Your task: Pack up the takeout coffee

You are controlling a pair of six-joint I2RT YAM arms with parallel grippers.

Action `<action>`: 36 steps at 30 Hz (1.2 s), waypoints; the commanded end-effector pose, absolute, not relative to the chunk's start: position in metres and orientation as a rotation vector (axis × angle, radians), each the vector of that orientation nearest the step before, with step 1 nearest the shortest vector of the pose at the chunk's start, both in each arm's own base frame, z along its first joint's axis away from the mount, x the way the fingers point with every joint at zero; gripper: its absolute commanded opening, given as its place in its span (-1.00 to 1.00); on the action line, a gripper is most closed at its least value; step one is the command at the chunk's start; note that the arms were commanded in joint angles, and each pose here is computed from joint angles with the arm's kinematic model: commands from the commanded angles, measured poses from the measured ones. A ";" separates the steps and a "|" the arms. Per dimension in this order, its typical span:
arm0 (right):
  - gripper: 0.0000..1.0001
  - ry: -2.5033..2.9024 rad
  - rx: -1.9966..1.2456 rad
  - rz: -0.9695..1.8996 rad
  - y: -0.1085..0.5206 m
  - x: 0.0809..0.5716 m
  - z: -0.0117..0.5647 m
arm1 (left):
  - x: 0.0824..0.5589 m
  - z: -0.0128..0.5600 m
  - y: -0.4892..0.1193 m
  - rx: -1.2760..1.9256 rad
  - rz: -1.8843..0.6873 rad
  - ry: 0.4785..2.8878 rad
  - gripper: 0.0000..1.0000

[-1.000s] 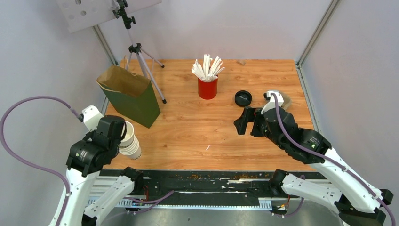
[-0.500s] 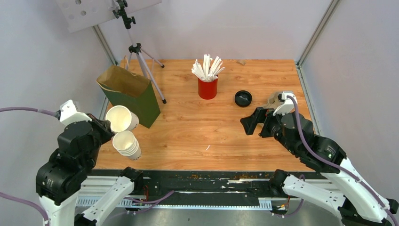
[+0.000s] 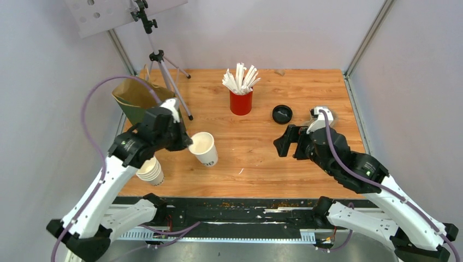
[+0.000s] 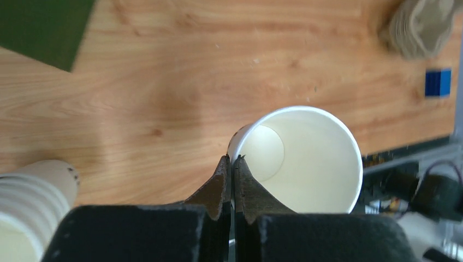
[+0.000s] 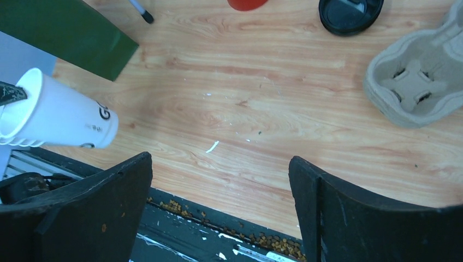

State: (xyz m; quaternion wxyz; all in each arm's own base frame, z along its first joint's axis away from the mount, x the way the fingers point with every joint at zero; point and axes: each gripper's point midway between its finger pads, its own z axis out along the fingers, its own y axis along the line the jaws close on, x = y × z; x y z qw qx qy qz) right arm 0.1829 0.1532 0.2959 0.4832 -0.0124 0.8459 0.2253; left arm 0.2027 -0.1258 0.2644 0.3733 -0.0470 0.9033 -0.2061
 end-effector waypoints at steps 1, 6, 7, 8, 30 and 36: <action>0.90 2.106 -0.001 0.547 0.153 0.179 0.279 | 0.208 0.288 -0.180 0.093 -0.684 2.210 -0.99; 0.90 2.083 -0.024 0.574 0.155 0.178 0.281 | 0.225 0.277 -0.233 0.255 -0.689 2.188 -0.88; 0.91 2.074 -0.044 0.590 0.158 0.177 0.283 | 0.229 0.275 -0.241 0.275 -0.677 2.173 -0.88; 0.91 2.064 -0.054 0.603 0.158 0.176 0.286 | 0.233 0.272 -0.248 0.295 -0.670 2.155 -0.88; 0.90 2.068 -0.067 0.570 0.143 0.168 0.283 | 0.241 0.152 -0.314 0.532 -0.528 2.114 -0.69; 0.89 2.087 -0.052 0.554 0.141 0.167 0.283 | 0.236 0.147 -0.310 0.513 -0.546 2.118 -0.40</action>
